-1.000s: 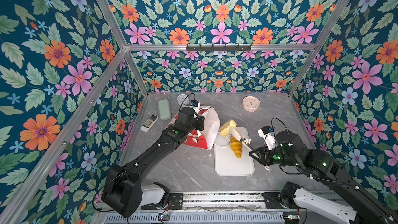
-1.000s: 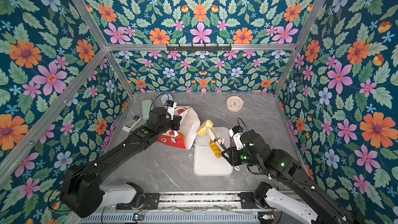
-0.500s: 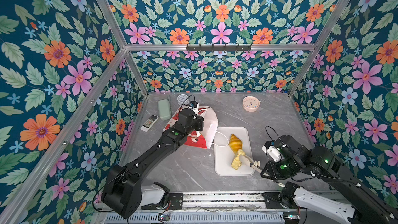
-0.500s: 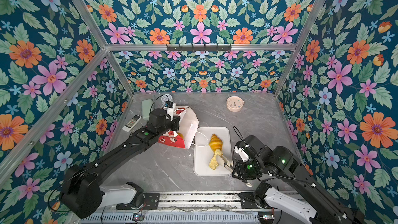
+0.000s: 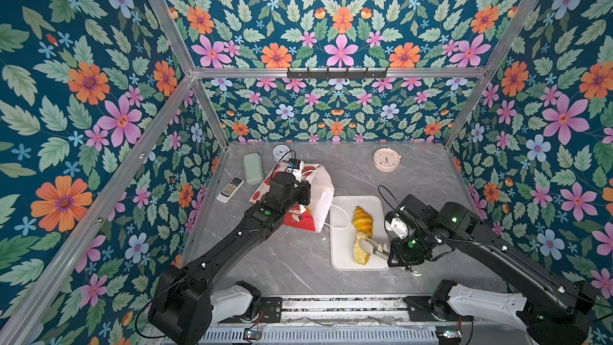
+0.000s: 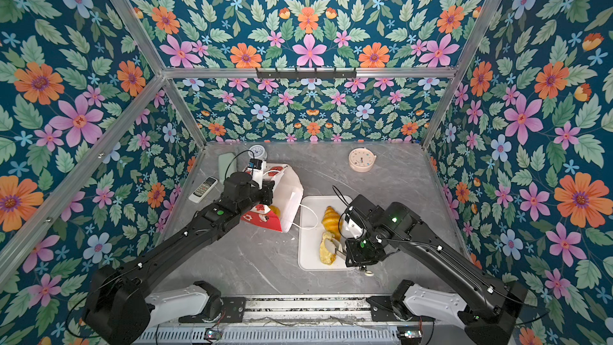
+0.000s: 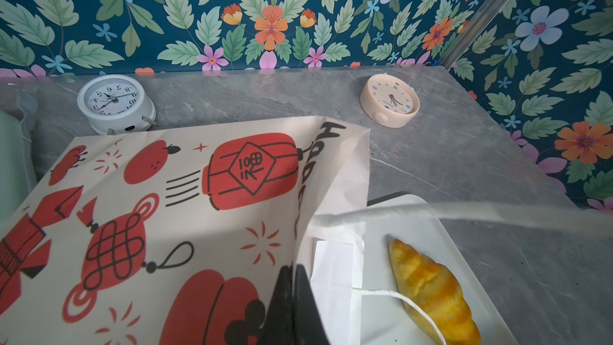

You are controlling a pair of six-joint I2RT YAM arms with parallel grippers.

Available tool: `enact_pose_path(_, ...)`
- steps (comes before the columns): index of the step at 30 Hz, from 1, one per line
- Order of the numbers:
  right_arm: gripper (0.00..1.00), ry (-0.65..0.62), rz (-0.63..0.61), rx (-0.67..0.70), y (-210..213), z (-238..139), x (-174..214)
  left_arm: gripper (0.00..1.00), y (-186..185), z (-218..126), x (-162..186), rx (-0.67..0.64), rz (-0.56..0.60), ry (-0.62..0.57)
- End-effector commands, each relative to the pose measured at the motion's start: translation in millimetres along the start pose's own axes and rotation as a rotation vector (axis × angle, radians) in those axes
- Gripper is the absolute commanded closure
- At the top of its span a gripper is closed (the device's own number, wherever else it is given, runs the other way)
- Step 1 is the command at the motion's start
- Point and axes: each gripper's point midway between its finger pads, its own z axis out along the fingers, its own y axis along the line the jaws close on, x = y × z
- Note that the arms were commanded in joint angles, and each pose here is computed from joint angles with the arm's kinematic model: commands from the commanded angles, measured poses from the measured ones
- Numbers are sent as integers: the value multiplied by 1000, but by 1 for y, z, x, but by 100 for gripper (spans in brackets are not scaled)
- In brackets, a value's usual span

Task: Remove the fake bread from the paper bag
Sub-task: 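Carry the pale bun over the white tray beside the croissant, then lower the pale bun onto the tray and open the tongs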

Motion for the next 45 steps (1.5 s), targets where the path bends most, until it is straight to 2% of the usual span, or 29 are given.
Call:
enact_pose_path(1,81,15,-41,-4,5,4,-6,100,0,-1,-8,1,5,-37)
enact_pose_path(5,79,13,-47,-6,8,10,-15,100,-3,1,-8,14,5,-36)
enact_pose_path(15,65,-18,-41,-42,15,21,-31,100,-5,7,-9,25,6,-31)
enact_pose_path(25,65,-79,-50,-65,22,13,-40,100,-7,9,-11,31,7,-33)
enact_pose_path(35,68,-219,-63,-95,28,-25,-39,100,-9,5,-23,36,8,-56)
enact_pose_path(41,68,-340,-142,-203,50,-54,-45,100,-15,3,-23,65,18,-44)
enact_pose_path(45,68,-391,-192,-201,55,-68,-50,100,-14,5,-19,62,16,-25)
